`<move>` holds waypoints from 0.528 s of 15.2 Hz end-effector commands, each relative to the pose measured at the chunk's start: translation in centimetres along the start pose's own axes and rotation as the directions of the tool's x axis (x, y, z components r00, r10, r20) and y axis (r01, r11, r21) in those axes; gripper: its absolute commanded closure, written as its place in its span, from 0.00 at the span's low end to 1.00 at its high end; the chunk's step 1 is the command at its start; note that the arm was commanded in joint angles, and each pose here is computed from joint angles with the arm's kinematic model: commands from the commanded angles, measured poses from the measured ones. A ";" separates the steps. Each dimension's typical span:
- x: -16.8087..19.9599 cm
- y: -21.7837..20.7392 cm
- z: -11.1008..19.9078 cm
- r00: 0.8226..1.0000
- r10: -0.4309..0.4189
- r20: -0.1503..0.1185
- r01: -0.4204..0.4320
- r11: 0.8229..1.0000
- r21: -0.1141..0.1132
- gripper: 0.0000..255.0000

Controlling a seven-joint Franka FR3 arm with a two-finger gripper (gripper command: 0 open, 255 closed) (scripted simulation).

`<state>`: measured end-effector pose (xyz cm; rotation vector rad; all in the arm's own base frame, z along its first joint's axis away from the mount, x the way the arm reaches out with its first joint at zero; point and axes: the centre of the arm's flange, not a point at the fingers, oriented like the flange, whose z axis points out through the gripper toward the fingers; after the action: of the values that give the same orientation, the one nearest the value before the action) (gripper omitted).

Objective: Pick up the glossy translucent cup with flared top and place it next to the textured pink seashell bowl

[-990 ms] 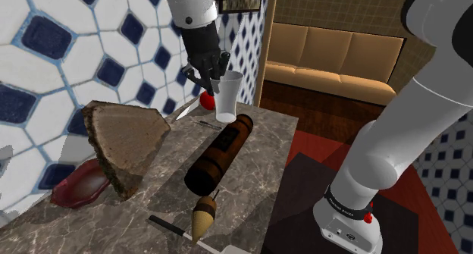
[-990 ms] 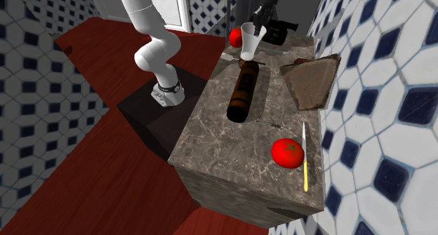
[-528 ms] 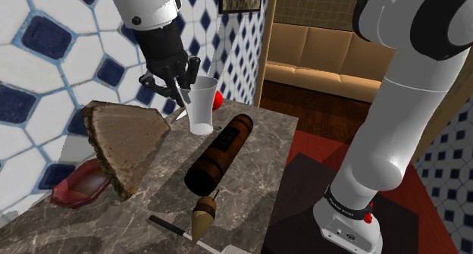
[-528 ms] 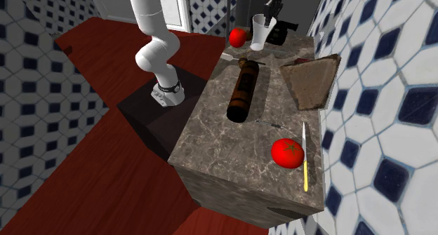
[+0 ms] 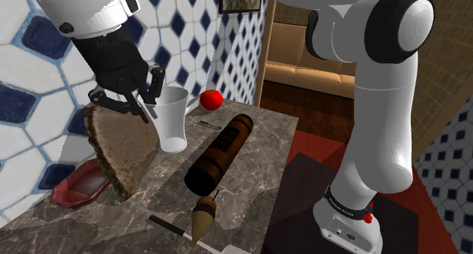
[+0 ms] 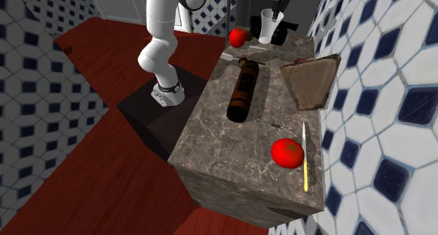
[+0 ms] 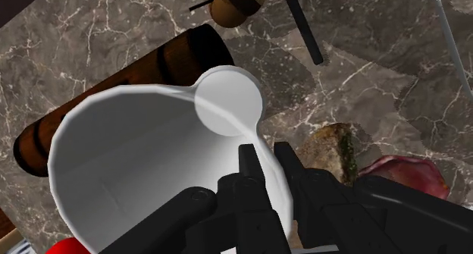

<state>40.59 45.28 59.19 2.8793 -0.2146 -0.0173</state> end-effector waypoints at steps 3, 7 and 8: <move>-0.2 -0.8 1.9 1.000 0.001 0.000 -0.001 1.000 0.000 1.00; -0.2 -1.3 4.0 1.000 0.001 0.000 -0.001 1.000 0.000 1.00; -0.2 -1.4 4.5 1.000 0.001 0.000 -0.001 1.000 0.000 1.00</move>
<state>40.37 45.47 55.15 2.8786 -0.2163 -0.0173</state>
